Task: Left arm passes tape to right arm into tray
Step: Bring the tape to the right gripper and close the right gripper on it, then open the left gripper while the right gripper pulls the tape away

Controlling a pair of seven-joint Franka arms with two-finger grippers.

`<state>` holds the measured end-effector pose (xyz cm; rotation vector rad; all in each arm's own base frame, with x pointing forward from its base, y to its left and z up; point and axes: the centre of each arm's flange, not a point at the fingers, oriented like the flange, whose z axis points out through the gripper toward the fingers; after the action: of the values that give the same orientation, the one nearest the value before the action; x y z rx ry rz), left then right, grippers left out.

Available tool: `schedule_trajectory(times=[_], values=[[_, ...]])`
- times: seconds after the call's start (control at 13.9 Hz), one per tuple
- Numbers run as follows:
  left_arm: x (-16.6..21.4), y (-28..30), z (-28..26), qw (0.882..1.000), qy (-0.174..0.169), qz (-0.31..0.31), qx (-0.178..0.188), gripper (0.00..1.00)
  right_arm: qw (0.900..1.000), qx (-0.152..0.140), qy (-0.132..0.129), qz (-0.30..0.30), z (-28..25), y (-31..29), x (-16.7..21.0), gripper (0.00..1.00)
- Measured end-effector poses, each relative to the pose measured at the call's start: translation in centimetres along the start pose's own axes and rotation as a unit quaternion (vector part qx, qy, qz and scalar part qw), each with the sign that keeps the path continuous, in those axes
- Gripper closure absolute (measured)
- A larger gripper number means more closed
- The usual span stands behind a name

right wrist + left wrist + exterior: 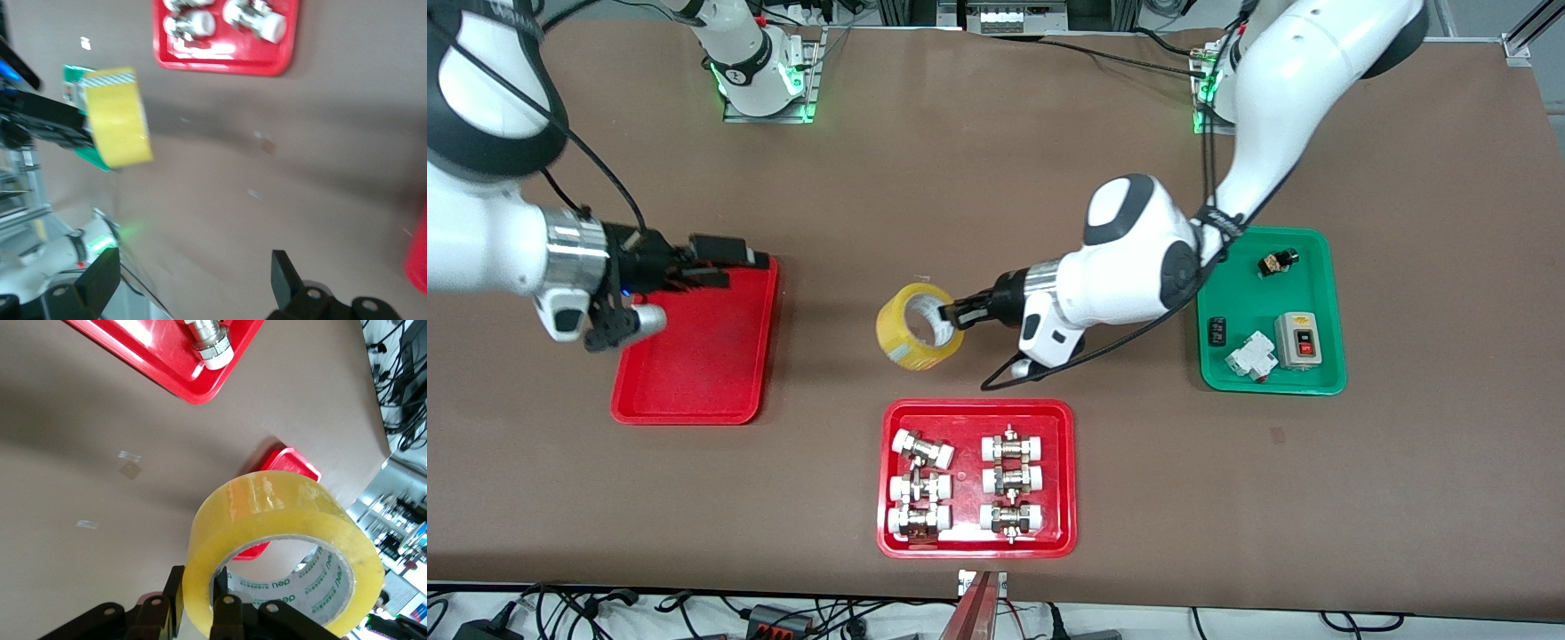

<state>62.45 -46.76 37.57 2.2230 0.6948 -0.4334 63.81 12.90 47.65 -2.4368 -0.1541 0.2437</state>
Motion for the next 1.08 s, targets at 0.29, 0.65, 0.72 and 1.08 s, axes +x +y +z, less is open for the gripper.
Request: schedule_trajectory(times=[0.29, 0.65, 0.72, 1.08], values=[[0.9, 0.5, 2.1, 0.998, 0.014, -0.041, -0.038, 0.79, 0.999, 0.017, 0.027, -0.016, 5.1, -0.9, 2.9, 0.0], [1.2, 0.2, 3.1, 0.998, 0.016, -0.047, -0.044, 0.79, 0.997, 0.016, 0.071, -0.024, 10.6, -2.9, 5.2, 0.0], [1.2, 0.2, 3.2, 0.998, 0.016, -0.048, -0.044, 0.79, 0.997, 0.014, 0.078, -0.025, 11.4, -3.1, 5.5, 0.0], [1.4, 0.1, 3.1, 0.998, 0.018, -0.046, -0.044, 0.79, 0.996, 0.011, 0.087, -0.027, 12.1, -3.4, 5.8, 0.03]])
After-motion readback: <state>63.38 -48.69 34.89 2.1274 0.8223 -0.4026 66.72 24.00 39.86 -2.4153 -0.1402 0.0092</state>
